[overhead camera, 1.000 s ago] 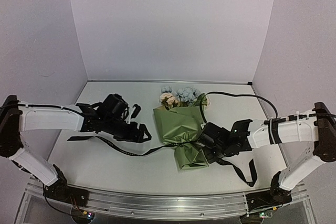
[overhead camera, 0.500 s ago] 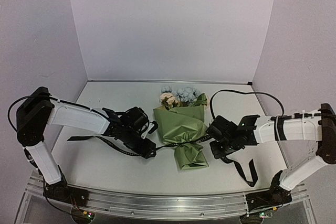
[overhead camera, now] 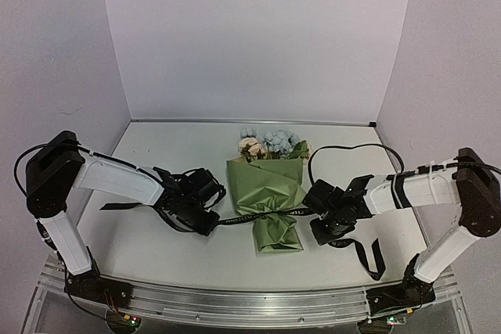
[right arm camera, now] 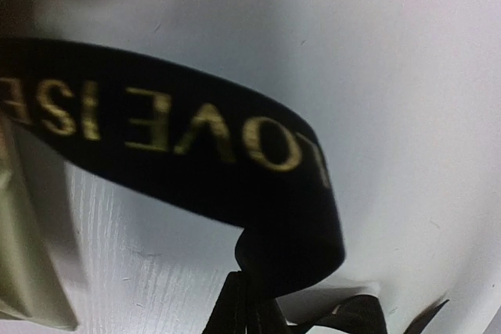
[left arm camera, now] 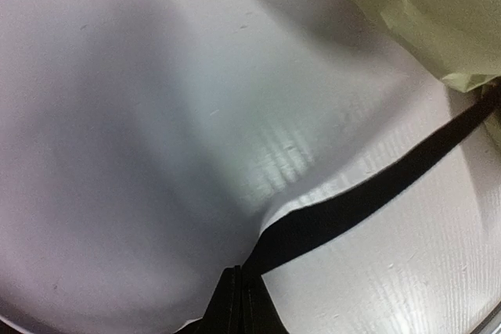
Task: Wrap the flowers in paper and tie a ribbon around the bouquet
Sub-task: Cross the half-tied ribbon over the folded bouquet.
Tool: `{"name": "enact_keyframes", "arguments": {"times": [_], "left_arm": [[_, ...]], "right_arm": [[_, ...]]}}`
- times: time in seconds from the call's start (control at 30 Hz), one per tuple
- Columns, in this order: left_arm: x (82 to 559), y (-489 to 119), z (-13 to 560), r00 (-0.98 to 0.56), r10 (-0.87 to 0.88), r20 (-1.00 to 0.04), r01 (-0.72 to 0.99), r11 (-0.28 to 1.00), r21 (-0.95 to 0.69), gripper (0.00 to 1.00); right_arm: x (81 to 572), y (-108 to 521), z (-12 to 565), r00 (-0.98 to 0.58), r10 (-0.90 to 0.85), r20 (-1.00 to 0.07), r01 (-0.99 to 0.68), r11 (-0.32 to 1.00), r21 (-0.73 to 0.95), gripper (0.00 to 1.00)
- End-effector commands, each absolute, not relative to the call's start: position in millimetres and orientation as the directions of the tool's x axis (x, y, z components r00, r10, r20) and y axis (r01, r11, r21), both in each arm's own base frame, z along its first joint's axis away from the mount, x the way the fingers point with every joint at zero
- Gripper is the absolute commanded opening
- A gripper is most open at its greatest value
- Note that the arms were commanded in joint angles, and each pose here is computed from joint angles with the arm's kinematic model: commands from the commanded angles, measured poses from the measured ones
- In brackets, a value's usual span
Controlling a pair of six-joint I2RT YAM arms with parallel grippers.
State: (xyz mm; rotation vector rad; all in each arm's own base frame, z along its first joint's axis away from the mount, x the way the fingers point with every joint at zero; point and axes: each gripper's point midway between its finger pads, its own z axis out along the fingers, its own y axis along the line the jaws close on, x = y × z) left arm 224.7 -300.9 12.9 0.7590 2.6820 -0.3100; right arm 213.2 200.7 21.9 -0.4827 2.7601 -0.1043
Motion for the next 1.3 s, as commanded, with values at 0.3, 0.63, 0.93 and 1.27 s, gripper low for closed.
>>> {"name": "enact_keyframes", "arguments": {"times": [0.3, 0.63, 0.93, 1.27], "left_arm": [[222, -312, 123, -0.765, 0.332, -0.552, 0.600, 0.678, -0.424, 0.00], [208, -394, 155, -0.650, 0.479, -0.589, 0.759, 0.392, -0.519, 0.00], [210, -438, 156, -0.559, 0.567, -0.604, 0.817, 0.254, -0.517, 0.00], [201, -473, 150, -0.462, 0.642, -0.612, 0.861, 0.160, -0.482, 0.02]], "right_arm": [[209, 255, 39, -0.854, -0.373, -0.363, -0.387, 0.921, -0.037, 0.01], [215, 259, 49, -0.864, -0.327, -0.384, -0.369, 0.928, 0.041, 0.32], [229, 246, 67, -0.895, -0.144, -0.422, -0.242, 0.952, 0.187, 0.55], [227, 222, 80, -0.887, -0.017, -0.461, -0.146, 0.958, 0.246, 0.68]]}}
